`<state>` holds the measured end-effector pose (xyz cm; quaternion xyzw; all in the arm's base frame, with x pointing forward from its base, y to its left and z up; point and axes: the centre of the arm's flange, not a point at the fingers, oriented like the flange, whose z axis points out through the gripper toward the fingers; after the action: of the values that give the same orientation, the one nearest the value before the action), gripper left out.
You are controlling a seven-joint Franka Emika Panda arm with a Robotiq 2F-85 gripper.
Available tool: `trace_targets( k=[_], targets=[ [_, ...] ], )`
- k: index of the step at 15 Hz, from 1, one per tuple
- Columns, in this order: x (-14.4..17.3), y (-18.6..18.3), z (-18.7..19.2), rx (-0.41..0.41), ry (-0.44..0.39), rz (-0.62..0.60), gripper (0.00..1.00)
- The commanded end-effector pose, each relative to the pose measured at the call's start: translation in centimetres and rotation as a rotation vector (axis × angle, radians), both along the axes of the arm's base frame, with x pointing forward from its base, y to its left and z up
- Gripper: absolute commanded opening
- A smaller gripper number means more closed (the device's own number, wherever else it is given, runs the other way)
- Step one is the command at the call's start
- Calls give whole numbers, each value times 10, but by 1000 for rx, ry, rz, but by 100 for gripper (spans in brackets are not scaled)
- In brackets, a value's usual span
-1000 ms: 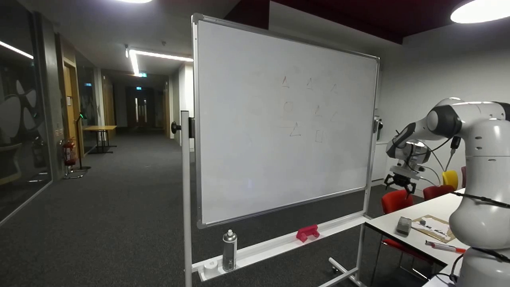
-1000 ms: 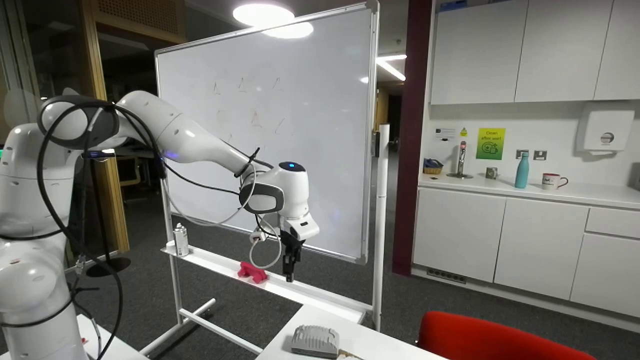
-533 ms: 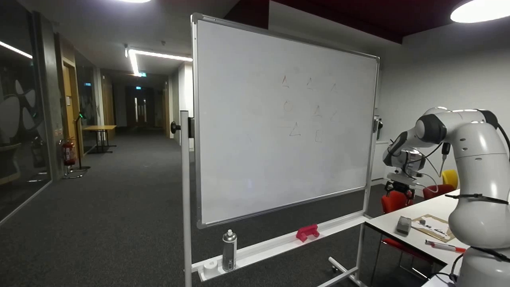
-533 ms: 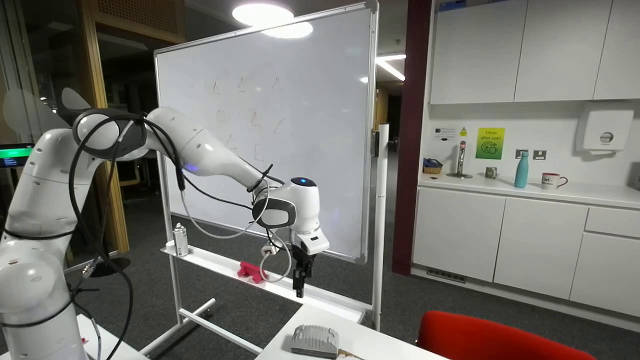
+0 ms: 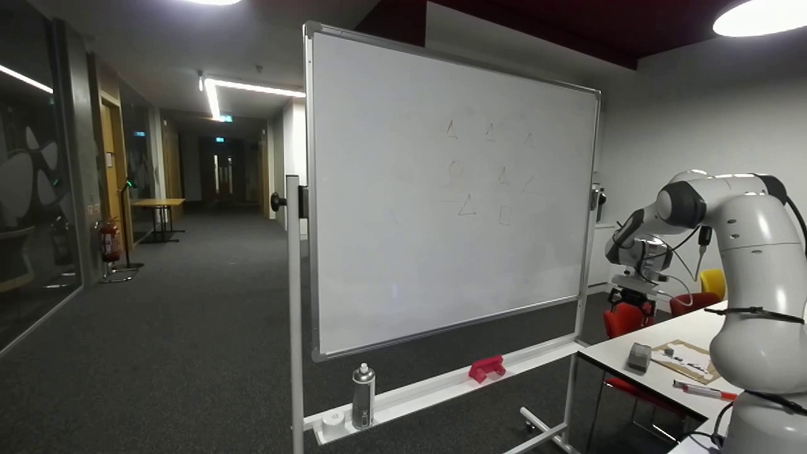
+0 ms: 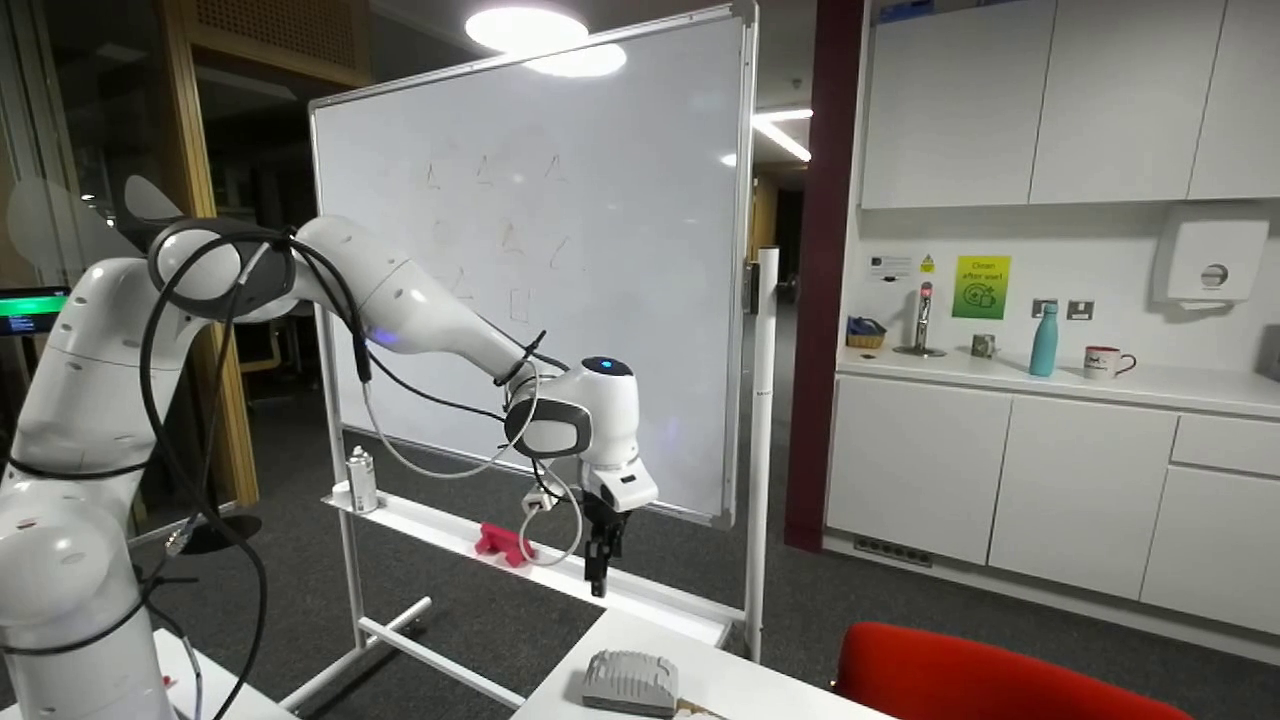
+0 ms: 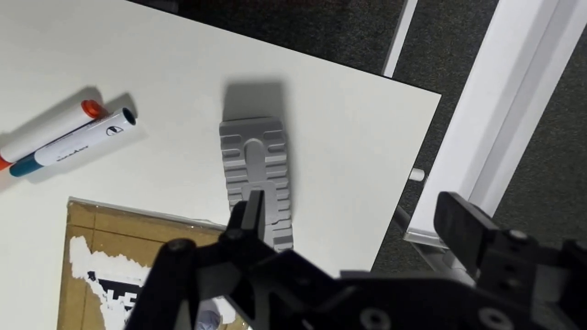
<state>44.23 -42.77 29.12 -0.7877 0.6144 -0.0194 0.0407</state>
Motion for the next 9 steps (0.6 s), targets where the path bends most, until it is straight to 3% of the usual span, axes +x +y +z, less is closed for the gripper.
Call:
trace_targets(
  k=[1, 9],
  targets=[
    [-1, -13, -16, -22, 11, -46, 100],
    [-7, -37, -69, -173, 52, -33, 100]
  ],
)
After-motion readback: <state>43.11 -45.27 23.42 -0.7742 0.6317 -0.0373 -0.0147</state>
